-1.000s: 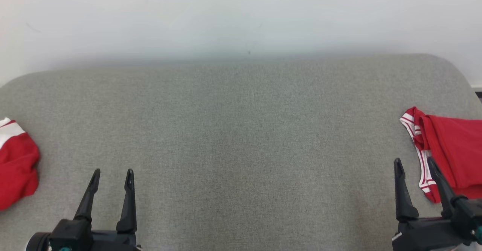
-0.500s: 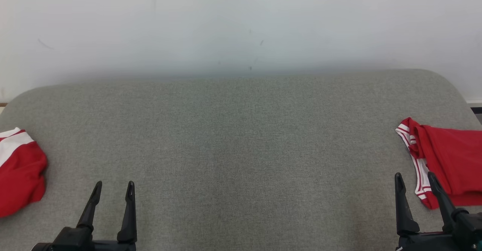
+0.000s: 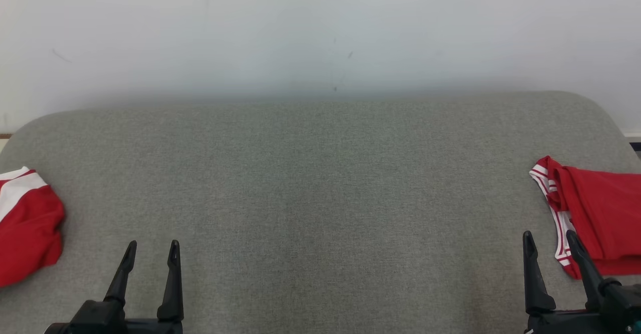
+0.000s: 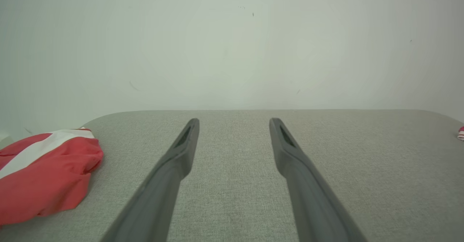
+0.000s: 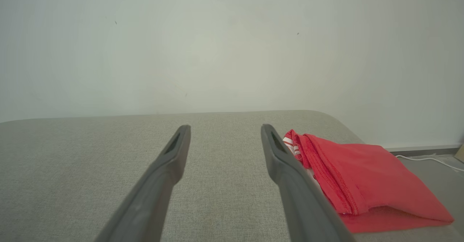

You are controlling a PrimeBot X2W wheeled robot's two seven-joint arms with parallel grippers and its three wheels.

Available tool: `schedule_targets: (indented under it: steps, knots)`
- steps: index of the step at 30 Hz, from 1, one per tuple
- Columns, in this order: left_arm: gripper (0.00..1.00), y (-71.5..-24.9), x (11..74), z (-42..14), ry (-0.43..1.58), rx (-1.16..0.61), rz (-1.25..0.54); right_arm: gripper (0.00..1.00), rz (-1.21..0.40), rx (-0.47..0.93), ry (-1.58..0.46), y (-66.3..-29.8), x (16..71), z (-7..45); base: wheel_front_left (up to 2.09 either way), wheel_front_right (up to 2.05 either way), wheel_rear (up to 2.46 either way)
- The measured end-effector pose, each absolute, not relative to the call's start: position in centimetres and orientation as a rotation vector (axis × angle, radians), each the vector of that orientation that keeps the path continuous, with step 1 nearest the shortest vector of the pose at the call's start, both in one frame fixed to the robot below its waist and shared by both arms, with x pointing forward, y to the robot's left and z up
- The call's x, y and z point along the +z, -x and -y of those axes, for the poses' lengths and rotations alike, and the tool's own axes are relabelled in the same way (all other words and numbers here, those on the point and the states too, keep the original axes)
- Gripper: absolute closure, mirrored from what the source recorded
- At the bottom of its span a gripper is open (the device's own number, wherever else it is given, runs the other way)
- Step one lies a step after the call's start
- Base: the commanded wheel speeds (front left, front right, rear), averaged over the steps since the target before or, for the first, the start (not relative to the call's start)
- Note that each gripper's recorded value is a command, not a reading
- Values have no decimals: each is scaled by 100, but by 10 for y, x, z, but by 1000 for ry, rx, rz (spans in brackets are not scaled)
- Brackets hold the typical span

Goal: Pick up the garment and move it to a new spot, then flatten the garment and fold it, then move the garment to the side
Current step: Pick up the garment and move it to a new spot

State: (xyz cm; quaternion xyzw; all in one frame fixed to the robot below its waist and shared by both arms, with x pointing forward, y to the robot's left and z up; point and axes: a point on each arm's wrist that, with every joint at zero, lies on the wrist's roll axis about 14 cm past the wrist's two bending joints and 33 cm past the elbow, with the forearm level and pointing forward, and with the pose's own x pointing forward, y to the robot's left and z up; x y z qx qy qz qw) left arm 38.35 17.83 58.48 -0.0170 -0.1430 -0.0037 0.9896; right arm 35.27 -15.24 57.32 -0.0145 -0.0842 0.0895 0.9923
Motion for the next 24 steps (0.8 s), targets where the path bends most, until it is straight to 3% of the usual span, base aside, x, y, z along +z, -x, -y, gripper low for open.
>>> schedule_targets:
  steps: [10,24]
  knots:
    - [0,-377,591,-202,61,80,304,0,171,250,29,-363,574,131,0,0,0]
    - [0,-327,592,-278,41,328,316,0,186,513,0,-380,578,43,0,0,0]
